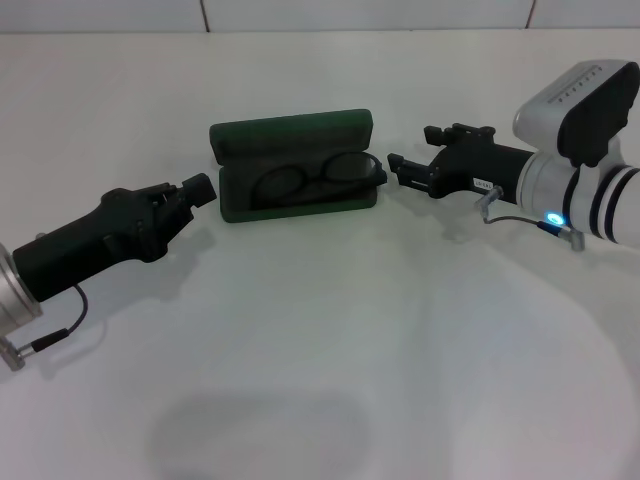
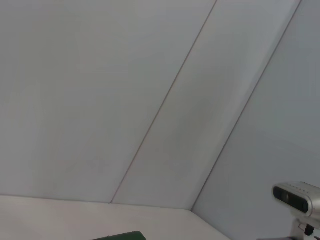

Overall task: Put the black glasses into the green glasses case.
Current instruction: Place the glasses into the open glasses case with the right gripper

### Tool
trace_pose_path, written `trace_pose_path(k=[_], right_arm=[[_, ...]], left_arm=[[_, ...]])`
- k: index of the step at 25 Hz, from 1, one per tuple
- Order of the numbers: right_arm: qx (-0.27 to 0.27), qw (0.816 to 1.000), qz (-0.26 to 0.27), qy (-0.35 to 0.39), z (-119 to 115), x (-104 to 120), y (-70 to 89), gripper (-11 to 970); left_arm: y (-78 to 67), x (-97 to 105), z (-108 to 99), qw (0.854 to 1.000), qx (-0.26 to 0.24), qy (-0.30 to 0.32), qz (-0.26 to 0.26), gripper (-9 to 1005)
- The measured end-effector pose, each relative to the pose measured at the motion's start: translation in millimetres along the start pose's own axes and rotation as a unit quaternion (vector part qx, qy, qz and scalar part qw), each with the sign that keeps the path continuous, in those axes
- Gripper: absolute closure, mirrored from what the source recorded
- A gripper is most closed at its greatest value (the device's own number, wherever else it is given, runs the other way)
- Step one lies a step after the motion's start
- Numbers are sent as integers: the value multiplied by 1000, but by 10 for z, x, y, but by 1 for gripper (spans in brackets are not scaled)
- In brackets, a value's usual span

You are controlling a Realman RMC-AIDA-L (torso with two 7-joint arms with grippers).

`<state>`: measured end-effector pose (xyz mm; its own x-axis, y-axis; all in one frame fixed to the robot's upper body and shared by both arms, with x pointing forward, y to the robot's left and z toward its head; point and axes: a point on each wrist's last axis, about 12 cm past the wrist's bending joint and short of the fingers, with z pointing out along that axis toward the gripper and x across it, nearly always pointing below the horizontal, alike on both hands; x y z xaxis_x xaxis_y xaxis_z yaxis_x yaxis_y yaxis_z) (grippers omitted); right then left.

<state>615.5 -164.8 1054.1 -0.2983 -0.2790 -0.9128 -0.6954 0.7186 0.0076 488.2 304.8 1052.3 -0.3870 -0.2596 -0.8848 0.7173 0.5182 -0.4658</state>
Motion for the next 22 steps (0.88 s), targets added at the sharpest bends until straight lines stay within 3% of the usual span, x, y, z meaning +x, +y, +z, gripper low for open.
trace_pose_path(k=[22], right_arm=[[-24,1000,14,13,69,-43,78,306]], left_arm=[[8,-20,-19,1000,-2,1,7,891]])
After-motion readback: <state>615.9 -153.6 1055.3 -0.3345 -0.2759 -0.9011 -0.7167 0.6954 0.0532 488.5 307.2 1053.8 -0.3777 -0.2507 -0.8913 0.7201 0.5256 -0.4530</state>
